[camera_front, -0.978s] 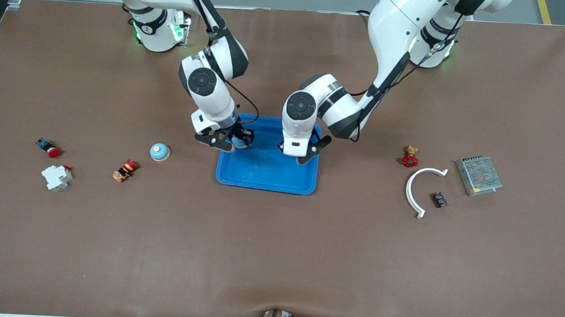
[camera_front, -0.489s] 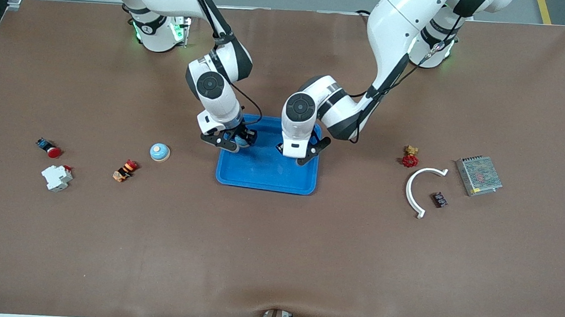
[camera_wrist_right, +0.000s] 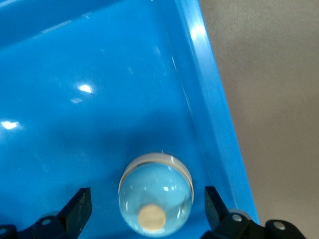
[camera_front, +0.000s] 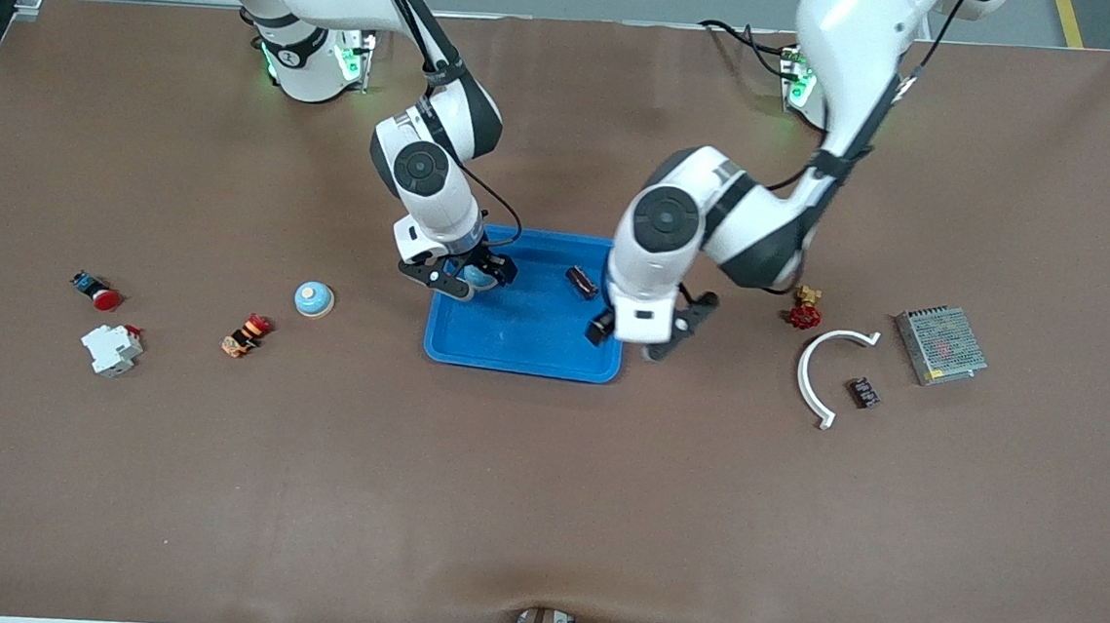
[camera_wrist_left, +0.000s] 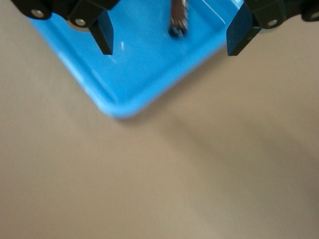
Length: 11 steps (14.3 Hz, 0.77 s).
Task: Place electrolytic capacitor and blue bell in tray
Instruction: 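Grasp the second blue bell with the right gripper while the left gripper grasps a capacitor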
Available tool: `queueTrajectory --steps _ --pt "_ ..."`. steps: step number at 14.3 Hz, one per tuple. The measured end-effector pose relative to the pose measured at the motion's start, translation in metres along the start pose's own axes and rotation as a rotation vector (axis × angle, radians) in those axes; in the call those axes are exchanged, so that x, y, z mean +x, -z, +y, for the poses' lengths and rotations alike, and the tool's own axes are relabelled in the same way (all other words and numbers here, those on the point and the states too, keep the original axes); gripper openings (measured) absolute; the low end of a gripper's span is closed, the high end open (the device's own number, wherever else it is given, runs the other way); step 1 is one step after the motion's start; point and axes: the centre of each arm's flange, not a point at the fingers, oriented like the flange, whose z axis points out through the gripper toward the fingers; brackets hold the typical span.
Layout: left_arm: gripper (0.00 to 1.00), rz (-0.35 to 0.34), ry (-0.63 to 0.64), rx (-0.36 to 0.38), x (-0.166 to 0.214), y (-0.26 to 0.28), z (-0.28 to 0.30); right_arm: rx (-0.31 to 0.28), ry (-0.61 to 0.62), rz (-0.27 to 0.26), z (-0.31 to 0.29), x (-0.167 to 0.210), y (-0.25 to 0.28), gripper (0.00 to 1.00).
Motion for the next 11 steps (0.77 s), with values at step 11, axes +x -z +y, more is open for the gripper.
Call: queueTrajectory --steps 11 --pt "1.0 -0.024 -0.105 0.046 0.211 -0.002 -0.087 -0.029 0.208 -0.074 0.143 0.178 0.077 1.0"
